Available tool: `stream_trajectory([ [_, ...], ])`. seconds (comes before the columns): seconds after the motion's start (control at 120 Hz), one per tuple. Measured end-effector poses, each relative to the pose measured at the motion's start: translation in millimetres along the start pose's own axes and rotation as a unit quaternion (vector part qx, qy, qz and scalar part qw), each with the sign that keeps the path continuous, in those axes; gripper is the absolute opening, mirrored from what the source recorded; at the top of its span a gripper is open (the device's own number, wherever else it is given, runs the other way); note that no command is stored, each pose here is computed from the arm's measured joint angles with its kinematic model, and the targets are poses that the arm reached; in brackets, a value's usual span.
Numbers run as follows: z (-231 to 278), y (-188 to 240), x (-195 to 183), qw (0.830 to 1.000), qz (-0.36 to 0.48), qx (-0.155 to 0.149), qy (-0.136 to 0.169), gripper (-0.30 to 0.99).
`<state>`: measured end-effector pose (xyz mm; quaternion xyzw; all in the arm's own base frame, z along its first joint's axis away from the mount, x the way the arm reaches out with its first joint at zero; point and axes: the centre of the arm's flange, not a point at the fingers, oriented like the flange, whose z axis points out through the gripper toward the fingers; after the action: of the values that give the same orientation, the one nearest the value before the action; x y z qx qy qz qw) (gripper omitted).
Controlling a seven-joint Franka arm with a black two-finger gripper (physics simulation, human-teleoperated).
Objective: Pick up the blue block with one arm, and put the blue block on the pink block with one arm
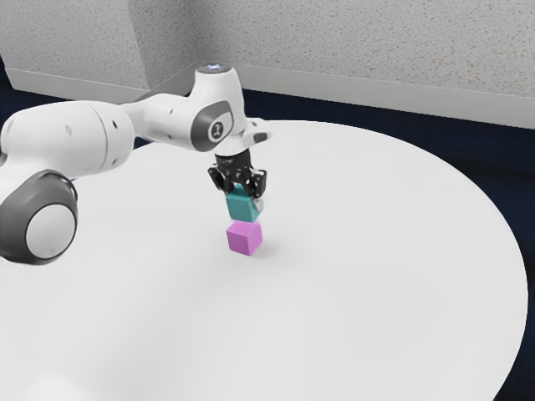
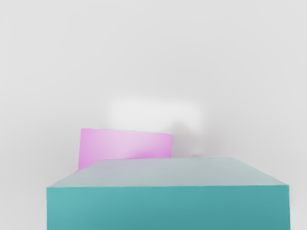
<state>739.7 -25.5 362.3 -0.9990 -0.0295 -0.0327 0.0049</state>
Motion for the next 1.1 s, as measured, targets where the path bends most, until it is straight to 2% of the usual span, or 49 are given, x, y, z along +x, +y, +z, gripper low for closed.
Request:
stream_trajectory([
  [0.217, 5.2, -19.8, 1.4, 1.0, 0.018, 0.014, -0.003, 0.21],
  [1.1, 13.5, -11.9, 10.1, 0.997, 0.078, 0.021, 0.005, 0.2],
])
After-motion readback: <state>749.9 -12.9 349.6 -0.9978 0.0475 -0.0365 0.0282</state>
